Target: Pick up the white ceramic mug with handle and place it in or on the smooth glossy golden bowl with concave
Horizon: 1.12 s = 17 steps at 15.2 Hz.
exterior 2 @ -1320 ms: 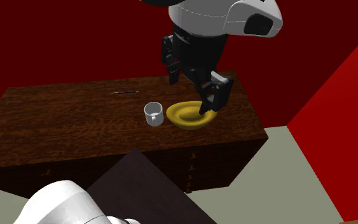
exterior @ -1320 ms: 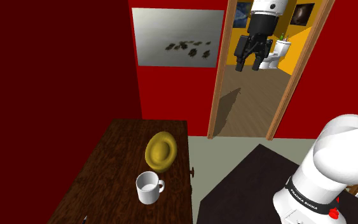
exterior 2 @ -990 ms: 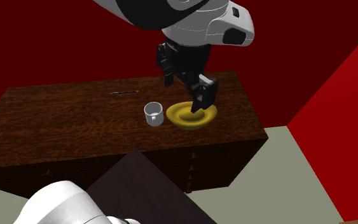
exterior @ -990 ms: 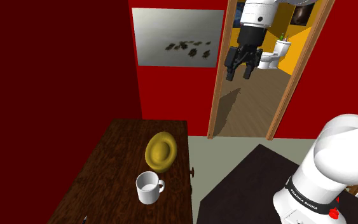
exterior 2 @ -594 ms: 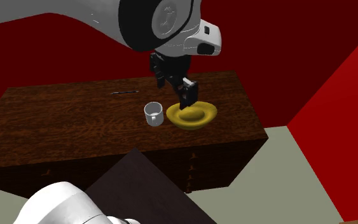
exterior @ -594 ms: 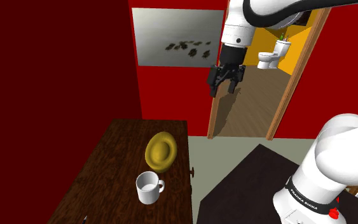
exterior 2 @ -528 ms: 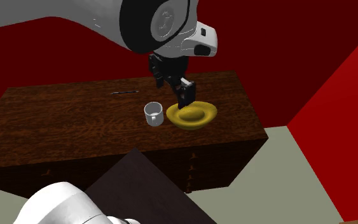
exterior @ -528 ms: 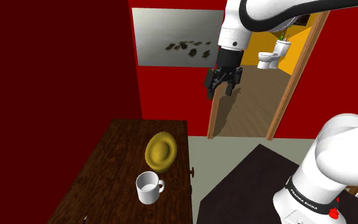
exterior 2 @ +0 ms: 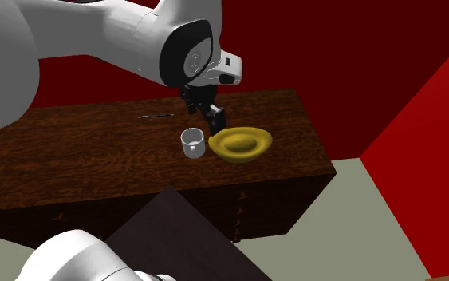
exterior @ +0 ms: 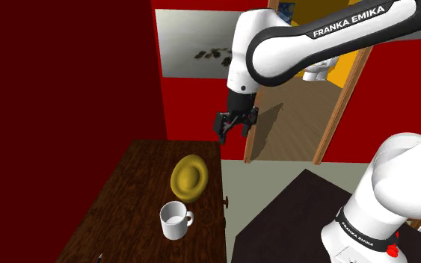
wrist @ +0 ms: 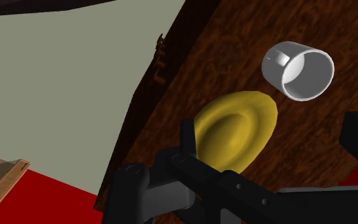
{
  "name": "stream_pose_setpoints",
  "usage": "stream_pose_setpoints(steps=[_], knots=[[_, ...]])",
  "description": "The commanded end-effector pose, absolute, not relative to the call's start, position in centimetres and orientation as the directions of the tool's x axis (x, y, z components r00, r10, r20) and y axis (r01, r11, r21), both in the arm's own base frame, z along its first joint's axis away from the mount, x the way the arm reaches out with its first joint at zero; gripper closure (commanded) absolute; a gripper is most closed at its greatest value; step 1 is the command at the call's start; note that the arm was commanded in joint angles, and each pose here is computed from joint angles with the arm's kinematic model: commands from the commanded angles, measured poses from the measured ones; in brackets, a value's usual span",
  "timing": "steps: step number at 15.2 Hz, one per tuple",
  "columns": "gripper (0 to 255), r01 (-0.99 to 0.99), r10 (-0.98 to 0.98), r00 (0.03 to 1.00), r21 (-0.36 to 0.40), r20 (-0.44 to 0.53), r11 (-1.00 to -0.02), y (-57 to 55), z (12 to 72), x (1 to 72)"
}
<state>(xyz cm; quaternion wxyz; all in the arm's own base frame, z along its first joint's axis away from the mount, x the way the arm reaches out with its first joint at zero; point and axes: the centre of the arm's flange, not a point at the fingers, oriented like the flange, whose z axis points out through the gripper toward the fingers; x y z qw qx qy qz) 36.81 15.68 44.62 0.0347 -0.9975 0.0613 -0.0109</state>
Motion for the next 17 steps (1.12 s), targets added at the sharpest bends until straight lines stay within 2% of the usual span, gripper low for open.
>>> stream_pose_setpoints(steps=[1,17], knots=[[0,-0.119,-0.121,0.992,-0.066,0.021,-0.991,17.3,42.6,37.6],[0,-0.099,-0.100,0.995,-0.021,0.029,-0.995,31.0,26.9,42.8]])
